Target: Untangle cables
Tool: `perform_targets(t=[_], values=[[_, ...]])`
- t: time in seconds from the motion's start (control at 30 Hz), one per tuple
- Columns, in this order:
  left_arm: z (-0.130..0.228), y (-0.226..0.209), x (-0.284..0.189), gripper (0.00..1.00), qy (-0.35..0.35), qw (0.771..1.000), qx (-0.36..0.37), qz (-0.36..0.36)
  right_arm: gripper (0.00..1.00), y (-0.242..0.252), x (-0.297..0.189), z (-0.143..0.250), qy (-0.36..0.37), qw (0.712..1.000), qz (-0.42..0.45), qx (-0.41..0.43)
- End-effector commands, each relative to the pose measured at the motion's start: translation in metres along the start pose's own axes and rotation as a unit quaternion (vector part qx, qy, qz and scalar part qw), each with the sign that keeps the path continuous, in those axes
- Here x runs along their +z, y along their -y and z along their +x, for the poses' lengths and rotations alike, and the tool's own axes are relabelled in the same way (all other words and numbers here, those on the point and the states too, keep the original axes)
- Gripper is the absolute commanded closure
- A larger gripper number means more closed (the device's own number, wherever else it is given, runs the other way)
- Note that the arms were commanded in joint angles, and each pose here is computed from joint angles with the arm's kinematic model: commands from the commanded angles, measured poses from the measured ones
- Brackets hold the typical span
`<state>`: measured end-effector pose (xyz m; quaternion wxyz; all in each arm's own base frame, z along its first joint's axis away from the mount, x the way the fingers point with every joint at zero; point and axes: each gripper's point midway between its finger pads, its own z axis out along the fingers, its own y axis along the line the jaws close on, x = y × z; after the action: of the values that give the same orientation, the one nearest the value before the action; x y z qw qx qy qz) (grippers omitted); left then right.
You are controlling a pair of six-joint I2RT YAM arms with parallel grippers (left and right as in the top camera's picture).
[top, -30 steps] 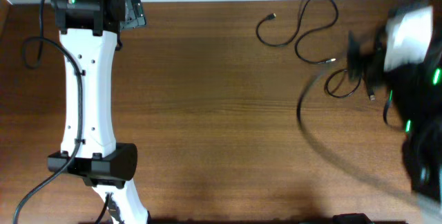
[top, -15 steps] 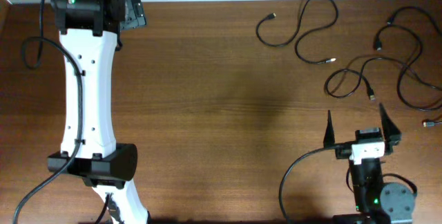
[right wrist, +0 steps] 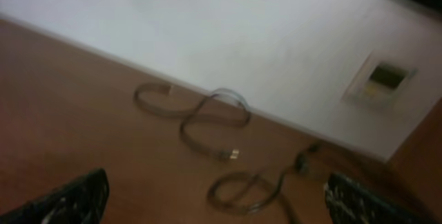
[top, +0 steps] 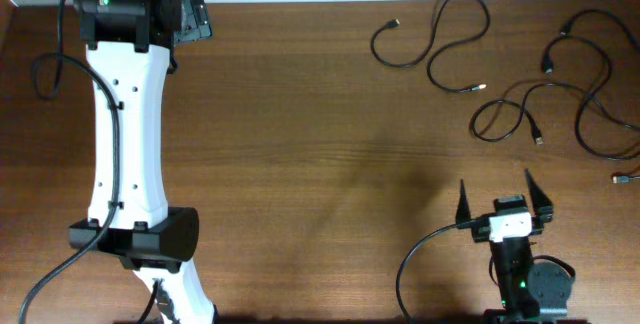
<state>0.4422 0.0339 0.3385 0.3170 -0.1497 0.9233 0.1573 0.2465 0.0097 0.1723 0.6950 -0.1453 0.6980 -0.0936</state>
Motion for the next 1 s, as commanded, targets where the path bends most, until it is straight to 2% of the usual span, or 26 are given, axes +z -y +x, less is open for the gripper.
perform_targets(t=[0.0,0.5,0.6,0.73,0.83,0.97], values=[[-0.001,-0.003,0.0,0.01,0.001,1.0,0.001,-0.001,0.01,-0.003,-0.001,0.014,-0.027,1.0,-0.003,0.007],[-0.001,-0.003,0.0,0.01,0.001,1.0,0.001,-0.002,0.01,-0.002,-0.001,0.014,-0.027,1.0,-0.003,0.007],[0.012,-0.002,-0.001,0.01,-0.025,1.0,0.011,0.006,0.01,-0.002,-0.001,0.014,-0.027,1.0,-0.003,0.007],[-0.027,0.034,-0.019,0.01,0.056,0.994,-0.02,0.097,0.01,-0.002,-0.001,0.014,-0.027,1.0,-0.003,0.007],[-0.044,0.051,-0.05,0.01,0.113,0.986,-0.023,0.122,0.01,-0.002,-0.001,0.014,-0.027,1.0,-0.003,0.007],[-0.058,0.043,-0.082,0.01,0.164,0.978,-0.041,0.126,0.01,-0.002,-0.001,0.015,-0.027,1.0,-0.003,0.007]])
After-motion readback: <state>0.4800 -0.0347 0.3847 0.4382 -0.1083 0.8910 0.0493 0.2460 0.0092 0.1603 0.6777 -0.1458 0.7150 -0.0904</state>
